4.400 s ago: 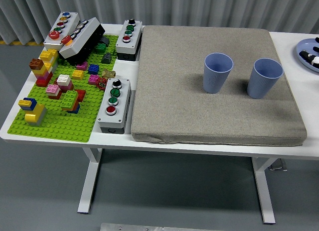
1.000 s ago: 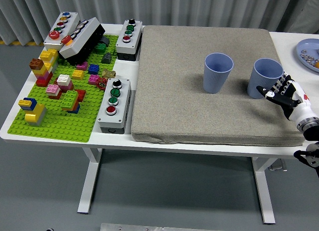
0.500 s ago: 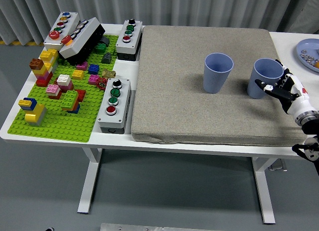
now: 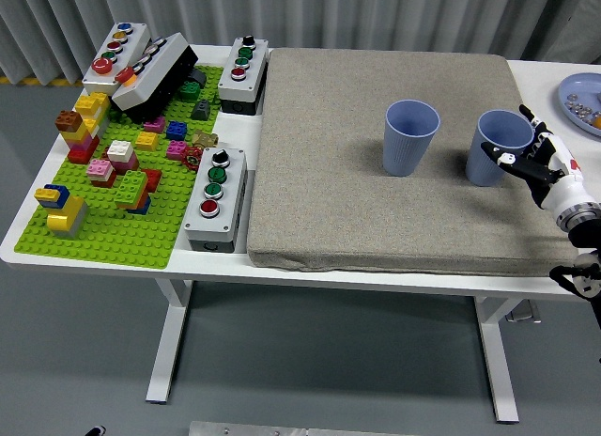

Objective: Pick cup pour cup place

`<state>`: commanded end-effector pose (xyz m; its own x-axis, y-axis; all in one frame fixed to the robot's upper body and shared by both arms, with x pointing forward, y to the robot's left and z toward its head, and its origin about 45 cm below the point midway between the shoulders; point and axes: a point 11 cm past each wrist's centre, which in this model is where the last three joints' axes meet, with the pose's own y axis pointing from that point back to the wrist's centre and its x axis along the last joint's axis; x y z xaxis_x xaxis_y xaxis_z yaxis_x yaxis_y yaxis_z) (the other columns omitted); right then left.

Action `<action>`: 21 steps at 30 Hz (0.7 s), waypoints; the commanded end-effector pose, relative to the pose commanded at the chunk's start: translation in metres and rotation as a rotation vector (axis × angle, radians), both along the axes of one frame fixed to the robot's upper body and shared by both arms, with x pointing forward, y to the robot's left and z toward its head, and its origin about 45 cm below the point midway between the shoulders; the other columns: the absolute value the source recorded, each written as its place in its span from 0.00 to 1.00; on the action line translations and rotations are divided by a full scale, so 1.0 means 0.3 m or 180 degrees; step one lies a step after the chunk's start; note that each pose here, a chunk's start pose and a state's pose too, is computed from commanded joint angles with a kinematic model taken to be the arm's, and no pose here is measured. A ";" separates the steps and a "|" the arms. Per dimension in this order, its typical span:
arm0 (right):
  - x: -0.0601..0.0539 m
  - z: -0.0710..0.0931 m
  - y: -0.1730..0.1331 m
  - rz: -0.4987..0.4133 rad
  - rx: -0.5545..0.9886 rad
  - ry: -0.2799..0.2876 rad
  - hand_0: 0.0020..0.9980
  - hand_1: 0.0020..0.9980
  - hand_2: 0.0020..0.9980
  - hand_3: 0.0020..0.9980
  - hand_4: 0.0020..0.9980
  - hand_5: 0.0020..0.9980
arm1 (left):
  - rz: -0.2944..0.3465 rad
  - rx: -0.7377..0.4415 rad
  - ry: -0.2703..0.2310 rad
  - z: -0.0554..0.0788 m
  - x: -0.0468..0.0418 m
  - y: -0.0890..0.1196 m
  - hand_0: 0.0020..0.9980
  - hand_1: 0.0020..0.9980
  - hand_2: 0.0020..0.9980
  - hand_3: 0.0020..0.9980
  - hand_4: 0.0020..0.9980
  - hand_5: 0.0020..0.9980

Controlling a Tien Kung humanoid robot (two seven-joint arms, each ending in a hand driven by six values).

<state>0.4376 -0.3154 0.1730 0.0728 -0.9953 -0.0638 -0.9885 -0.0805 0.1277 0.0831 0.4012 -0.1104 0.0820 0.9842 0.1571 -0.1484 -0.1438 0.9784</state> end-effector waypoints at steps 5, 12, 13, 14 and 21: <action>0.000 -0.002 0.000 -0.0009 0.0008 0.0002 0.98 0.95 1.00 1.00 0.85 0.27 | -0.0006 -0.0003 -0.0001 0.000 0.002 -0.001 0.81 0.76 0.81 0.75 0.53 1.00; -0.005 -0.018 0.013 -0.0003 0.0028 0.0035 0.98 0.95 1.00 1.00 0.85 0.27 | -0.0007 -0.0005 0.0006 0.000 0.000 -0.002 0.81 0.76 0.81 0.75 0.53 1.00; -0.005 -0.020 0.015 -0.0001 0.0030 0.0038 0.98 0.95 1.00 1.00 0.85 0.27 | -0.0008 -0.0005 0.0006 -0.001 0.000 -0.002 0.81 0.76 0.81 0.75 0.53 1.00; -0.006 -0.021 0.017 0.0001 0.0033 0.0041 0.98 0.95 1.00 1.00 0.85 0.27 | -0.0008 -0.0006 0.0007 -0.001 0.000 -0.002 0.81 0.76 0.81 0.75 0.53 1.00; -0.006 -0.027 0.020 -0.0008 0.0046 0.0053 0.98 0.95 1.00 1.00 0.85 0.26 | -0.0014 -0.0005 0.0005 0.000 0.003 -0.002 0.81 0.76 0.81 0.75 0.53 1.00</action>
